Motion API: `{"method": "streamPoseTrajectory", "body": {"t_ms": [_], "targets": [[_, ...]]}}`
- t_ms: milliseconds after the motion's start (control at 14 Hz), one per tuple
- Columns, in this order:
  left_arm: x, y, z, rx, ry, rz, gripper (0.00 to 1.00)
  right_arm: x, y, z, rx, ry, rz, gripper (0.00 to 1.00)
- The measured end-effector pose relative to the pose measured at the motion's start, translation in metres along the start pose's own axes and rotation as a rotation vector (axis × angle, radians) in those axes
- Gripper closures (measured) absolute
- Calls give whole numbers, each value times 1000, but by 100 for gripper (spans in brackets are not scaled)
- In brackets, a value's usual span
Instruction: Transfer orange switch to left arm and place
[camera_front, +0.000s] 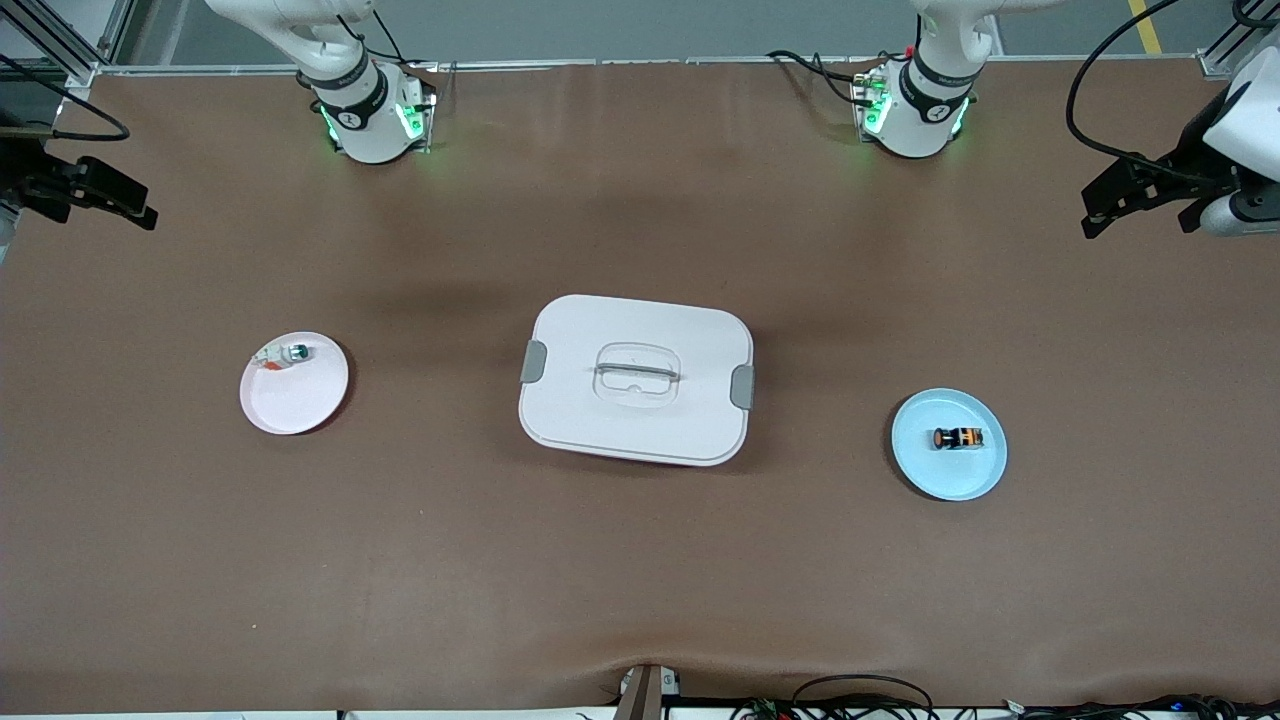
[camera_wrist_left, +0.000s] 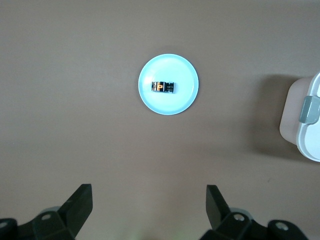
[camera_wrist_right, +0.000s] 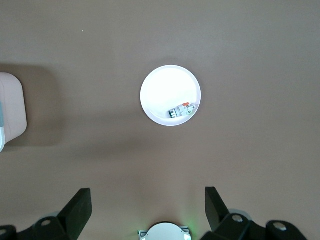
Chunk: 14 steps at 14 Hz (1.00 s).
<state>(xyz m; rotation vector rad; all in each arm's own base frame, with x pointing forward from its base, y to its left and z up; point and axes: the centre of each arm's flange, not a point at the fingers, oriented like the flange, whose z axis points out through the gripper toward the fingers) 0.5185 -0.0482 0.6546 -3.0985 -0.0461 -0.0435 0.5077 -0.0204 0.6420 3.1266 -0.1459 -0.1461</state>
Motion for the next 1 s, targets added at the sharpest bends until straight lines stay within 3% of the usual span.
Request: {"method": "streamPoseTrajectory", "body": {"t_ms": [570,997], "targets": [[0,0,1,0,-3,-1,0,2,0,-5,5,39,-3,0],[0,-1,1,0,-5,-2,0,1,-4,-8,46,50,-54,0]]}}
